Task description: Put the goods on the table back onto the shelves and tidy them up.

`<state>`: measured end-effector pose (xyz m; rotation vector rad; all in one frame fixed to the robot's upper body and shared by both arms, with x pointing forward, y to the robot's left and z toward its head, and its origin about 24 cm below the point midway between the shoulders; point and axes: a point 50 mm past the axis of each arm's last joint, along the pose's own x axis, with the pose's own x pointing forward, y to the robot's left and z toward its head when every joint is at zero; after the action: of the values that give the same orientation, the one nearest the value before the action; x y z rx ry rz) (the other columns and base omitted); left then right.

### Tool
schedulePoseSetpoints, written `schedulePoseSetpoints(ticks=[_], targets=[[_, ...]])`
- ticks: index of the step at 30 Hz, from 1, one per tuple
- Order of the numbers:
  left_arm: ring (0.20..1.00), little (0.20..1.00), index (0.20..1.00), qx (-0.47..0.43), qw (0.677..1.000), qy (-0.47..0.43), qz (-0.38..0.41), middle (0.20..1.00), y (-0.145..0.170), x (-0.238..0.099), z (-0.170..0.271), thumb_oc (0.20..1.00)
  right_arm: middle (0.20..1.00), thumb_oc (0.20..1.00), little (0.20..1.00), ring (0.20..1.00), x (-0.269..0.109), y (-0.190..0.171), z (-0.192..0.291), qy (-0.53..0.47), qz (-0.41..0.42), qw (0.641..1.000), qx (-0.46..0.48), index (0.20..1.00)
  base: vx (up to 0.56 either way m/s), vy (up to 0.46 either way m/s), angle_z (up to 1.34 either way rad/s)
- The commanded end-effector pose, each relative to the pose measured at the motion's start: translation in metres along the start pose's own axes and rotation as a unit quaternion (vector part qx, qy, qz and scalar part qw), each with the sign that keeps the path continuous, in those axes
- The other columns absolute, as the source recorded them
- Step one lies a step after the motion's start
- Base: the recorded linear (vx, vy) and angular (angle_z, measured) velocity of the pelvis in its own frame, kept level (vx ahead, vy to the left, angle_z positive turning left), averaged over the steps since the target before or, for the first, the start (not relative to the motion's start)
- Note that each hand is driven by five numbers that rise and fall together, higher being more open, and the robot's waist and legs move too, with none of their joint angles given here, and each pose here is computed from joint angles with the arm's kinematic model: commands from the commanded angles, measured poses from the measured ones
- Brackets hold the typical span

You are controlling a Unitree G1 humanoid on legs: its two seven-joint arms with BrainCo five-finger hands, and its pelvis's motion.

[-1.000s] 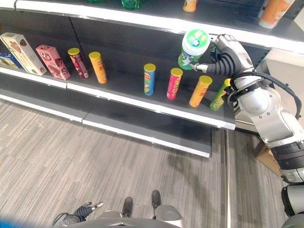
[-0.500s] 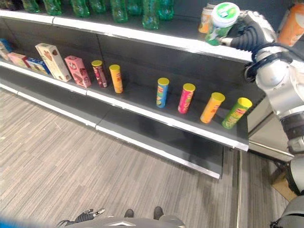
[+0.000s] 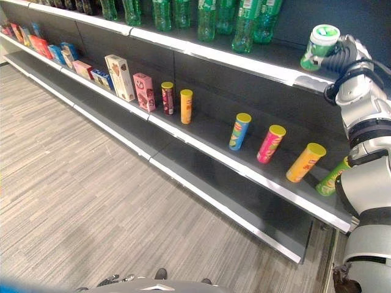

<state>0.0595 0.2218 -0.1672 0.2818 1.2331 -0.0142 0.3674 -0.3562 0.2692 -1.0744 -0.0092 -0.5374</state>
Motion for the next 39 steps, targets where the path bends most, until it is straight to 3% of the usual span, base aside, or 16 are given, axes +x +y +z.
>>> schedulePoseSetpoints(ticks=[1,17,28,29,30,39], targets=[[1.000,1.000,1.000,0.016,0.999,-0.019,0.030,1.000,0.025,0.002,0.014,1.000,0.200,0.200,0.200,0.200,0.005,-0.042,0.000,0.012,-0.069,0.998,-0.006,0.200,0.03,-0.062,0.27],[1.000,1.000,1.000,0.002,0.999,-0.011,0.037,1.000,0.029,0.001,0.009,1.000,0.200,0.200,0.200,0.200,0.001,-0.071,-0.015,0.034,-0.115,0.993,-0.017,0.200,0.02,-0.067,0.29],[1.000,1.000,1.000,-0.006,0.999,-0.001,0.042,1.000,0.029,0.001,0.006,1.000,0.200,0.200,0.200,0.200,0.002,-0.066,-0.011,0.029,-0.109,0.993,-0.030,0.200,0.02,-0.037,0.14],[1.000,1.000,1.000,-0.004,0.999,-0.003,0.042,1.000,0.028,0.001,0.007,1.000,0.787,0.787,0.787,0.787,0.002,-0.063,-0.011,0.030,-0.105,0.993,-0.033,0.787,0.00,0.000,0.00],[1.000,1.000,1.000,-0.003,0.999,-0.004,0.042,1.000,0.028,0.001,0.008,1.000,1.000,1.000,1.000,1.000,0.002,-0.062,-0.010,0.029,-0.105,0.994,-0.032,1.000,0.00,0.000,0.00],[1.000,1.000,1.000,-0.006,0.999,0.000,0.046,1.000,0.030,0.001,0.005,1.000,1.000,1.000,1.000,1.000,0.004,-0.072,0.005,-0.001,-0.132,0.990,-0.045,1.000,0.00,0.019,-0.03]])
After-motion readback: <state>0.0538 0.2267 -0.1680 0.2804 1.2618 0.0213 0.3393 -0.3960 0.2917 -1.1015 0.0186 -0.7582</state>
